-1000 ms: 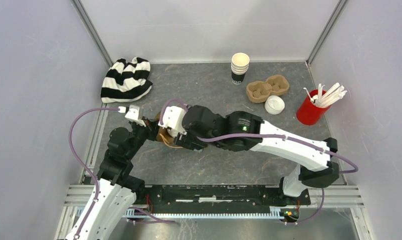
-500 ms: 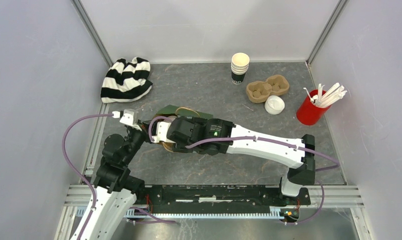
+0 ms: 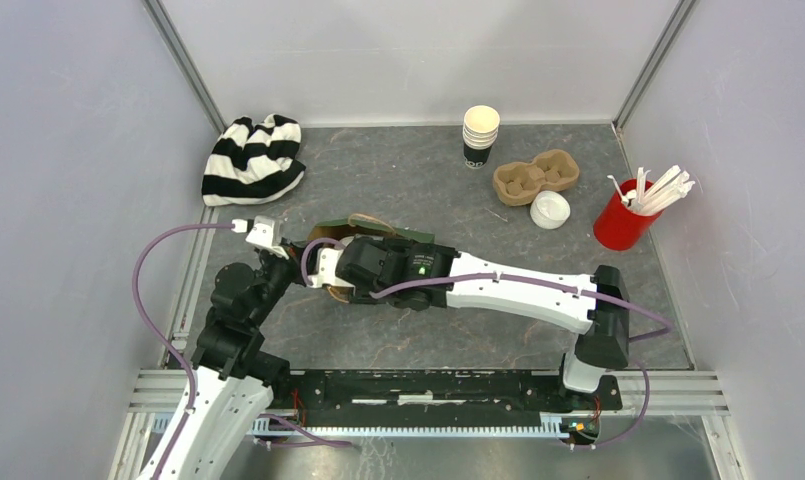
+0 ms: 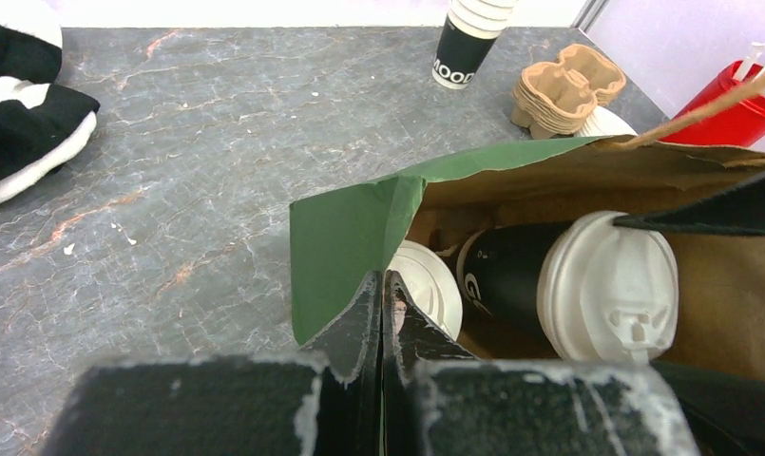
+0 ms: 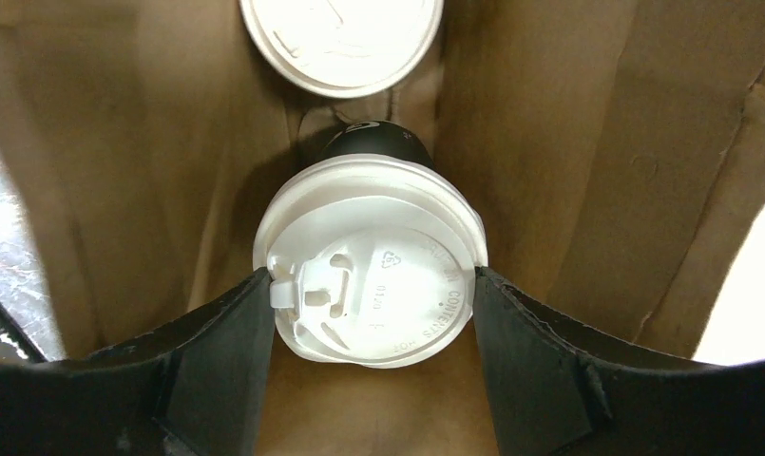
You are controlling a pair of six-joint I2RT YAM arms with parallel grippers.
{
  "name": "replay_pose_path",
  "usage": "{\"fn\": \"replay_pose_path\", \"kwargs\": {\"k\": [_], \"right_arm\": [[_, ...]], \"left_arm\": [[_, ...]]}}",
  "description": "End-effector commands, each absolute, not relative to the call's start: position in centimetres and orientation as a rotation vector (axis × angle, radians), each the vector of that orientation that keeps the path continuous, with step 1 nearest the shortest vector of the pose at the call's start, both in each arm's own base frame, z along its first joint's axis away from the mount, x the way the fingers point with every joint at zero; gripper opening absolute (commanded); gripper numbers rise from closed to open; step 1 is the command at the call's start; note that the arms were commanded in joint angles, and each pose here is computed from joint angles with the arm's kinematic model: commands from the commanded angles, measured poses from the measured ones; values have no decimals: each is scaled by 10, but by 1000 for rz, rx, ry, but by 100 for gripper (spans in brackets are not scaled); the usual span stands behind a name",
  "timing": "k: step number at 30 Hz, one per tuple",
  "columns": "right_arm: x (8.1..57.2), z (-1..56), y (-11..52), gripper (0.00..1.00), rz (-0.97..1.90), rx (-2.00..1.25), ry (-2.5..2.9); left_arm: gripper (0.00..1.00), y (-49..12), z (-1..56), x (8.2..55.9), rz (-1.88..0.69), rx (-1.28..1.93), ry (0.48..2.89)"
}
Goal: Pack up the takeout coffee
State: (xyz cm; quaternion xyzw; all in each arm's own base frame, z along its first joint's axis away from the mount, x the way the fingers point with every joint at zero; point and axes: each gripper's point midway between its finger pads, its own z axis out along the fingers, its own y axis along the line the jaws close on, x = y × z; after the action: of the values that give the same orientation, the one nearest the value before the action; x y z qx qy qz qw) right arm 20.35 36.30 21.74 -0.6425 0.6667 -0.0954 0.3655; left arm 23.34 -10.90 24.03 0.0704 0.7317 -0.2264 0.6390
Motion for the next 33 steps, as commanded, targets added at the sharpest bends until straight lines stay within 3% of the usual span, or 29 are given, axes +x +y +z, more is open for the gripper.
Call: {"fn": "replay_pose_path", "kwargs": {"k": [1,18,33], "right_arm": [[223,221,367,72,-227,-1582,1703],[244,220,348,72,-238,-1564,1725],[253,230,336,71,-337,-1502,1750]], "left_arm": [[2,-114,244,233,-535,188,1651],[2,-128,232,254,-460,264,1629],[2,-132,237,229,-393,370,1612]]}}
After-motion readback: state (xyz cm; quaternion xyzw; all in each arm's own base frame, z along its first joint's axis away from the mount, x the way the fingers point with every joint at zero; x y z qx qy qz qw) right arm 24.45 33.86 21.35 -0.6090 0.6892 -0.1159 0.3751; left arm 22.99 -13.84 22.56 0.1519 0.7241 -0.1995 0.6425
